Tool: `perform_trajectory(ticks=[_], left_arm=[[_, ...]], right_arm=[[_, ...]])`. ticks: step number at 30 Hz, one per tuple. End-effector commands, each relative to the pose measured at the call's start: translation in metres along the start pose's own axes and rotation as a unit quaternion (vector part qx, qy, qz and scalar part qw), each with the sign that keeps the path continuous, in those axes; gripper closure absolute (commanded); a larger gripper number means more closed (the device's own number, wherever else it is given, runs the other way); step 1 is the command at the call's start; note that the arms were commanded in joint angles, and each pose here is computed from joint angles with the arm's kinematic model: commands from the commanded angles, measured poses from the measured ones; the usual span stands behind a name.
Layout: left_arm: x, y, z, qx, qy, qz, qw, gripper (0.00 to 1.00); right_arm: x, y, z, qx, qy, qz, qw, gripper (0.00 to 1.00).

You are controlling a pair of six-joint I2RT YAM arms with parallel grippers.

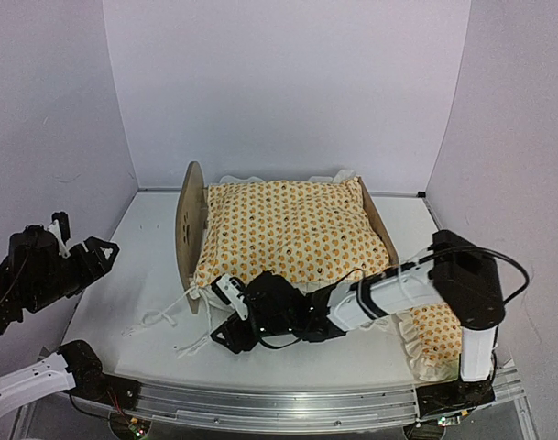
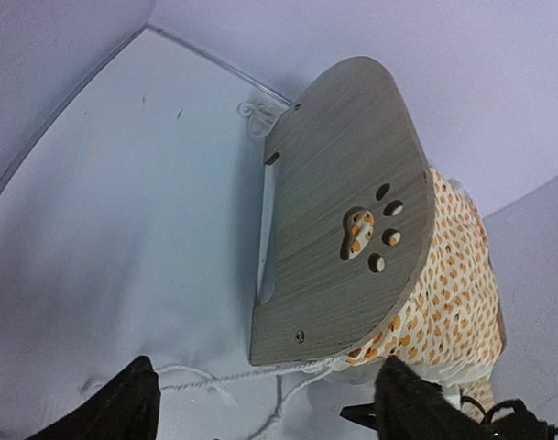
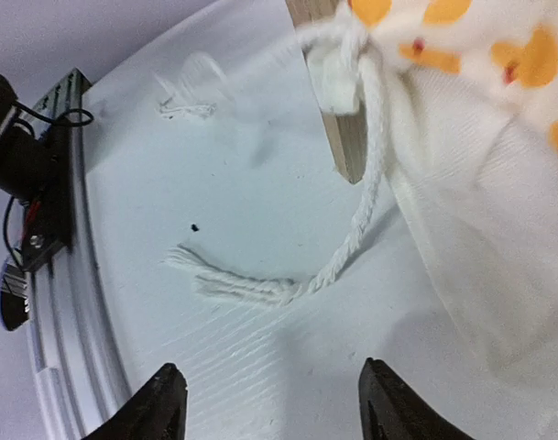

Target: Set up the pet bed

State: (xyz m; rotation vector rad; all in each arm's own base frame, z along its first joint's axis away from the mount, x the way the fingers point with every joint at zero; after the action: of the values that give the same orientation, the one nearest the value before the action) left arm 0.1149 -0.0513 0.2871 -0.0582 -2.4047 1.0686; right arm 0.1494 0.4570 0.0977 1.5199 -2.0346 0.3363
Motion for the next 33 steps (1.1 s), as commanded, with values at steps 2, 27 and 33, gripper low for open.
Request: perform_trajectory(ticks=[2, 27, 33], left_arm=[[0.015, -0.008, -0.017, 0.032, -0.020, -0.023, 0.999, 0.08], [-0.104, -0.073, 0.046, -0.060, 0.102, 0.147, 0.982, 0.21], [-0.115, -0.074, 0.052, -0.073, 0.112, 0.145, 0.980, 0.26]], right_arm=[[0.067, -0.002, -0.030, 0.025, -0.019, 0.012, 0.999, 0.30], [-0.006, -0.037, -0.046, 0.526, -0.051, 0.273, 0.804, 0.48], [-0.019, -0.043, -0.043, 0.517, -0.062, 0.306, 0.797, 0.41]])
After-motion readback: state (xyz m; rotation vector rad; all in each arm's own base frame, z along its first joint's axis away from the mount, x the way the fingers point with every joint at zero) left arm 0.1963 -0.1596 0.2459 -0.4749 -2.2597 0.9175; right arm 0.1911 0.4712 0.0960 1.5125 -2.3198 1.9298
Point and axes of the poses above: each gripper's point midway between its finger pads, its own x axis back along the fingers, its own y axis along the line the jaws close on, z = x × y, the point moved 8 cm from there along x, back along the fingers, and after that the axes turned 13 degrees about x, right-handed, at the moved point
